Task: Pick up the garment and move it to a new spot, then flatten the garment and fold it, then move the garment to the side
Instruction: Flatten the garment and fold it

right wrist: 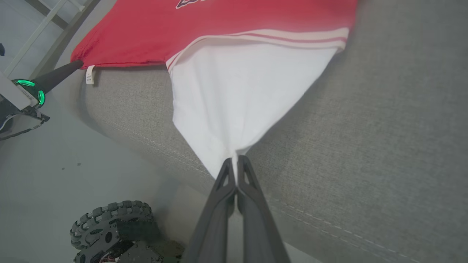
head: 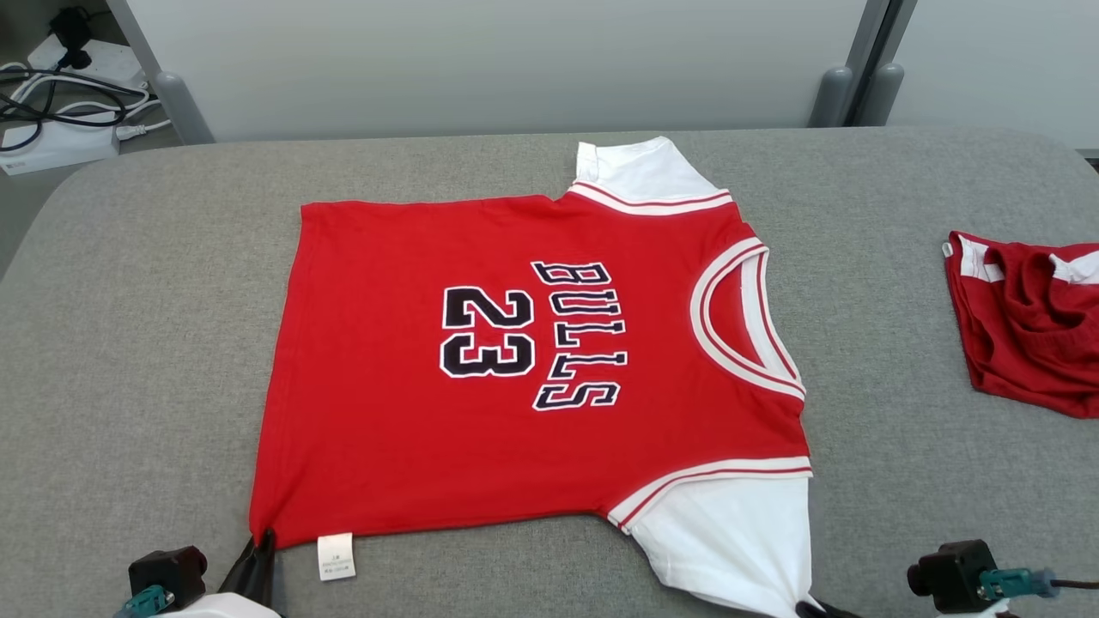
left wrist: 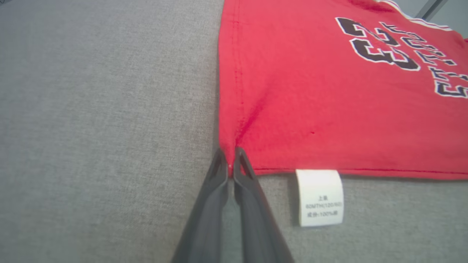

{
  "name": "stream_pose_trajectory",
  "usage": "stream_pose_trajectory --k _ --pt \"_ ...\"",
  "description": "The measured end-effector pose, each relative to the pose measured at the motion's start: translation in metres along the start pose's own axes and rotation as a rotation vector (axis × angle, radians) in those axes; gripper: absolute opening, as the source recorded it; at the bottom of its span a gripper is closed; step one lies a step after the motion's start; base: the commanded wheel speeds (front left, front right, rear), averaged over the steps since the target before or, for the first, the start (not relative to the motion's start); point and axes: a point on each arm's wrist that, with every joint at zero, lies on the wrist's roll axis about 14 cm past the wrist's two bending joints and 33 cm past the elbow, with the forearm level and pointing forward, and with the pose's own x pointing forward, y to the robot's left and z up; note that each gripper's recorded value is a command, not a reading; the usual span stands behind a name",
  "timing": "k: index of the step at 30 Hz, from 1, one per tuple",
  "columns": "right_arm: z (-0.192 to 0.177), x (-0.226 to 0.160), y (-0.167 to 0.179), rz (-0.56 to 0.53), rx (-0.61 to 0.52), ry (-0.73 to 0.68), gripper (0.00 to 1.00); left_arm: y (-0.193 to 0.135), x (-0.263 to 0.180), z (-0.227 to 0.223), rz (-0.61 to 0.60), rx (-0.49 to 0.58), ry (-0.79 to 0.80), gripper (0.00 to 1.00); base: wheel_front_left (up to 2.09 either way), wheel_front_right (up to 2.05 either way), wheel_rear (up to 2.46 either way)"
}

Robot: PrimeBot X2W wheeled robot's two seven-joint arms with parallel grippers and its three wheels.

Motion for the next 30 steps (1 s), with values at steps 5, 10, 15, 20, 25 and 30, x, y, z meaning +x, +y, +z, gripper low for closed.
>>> stream_pose_trajectory --k 5,10,15,20,25,30 --pt "-0.01 -0.005 0.004 0.015 0.028 0.063 0.0 0.0 -0.002 -0.006 -0.003 0.006 0.027 0.0 0.0 0.0 0.0" --pt "-0.019 -0.008 0.012 0.045 0.069 0.126 0.0 0.009 -0.007 -0.015 0.026 0.021 0.062 0.0 0.0 0.0 0.0" --pt "-0.022 -0.01 0.012 0.057 0.08 0.183 0.0 0.022 -0.008 -0.01 0.059 0.044 0.055 0.0 0.0 0.0 0.0" --pt "0.0 -0.005 0.011 0.065 0.062 0.101 0.0 0.028 -0.005 -0.006 0.067 0.053 0.055 0.0 0.0 0.0 0.0" --pt "0.036 0.004 -0.005 0.036 -0.042 0.006 0.0 0.022 0.006 0.011 0.041 0.087 0.022 0.0 0.0 0.0 0.0" --pt "0.068 0.017 -0.018 0.015 -0.117 -0.073 0.0 0.006 0.027 0.04 0.004 0.119 -0.037 0.0 0.0 0.0 0.0"
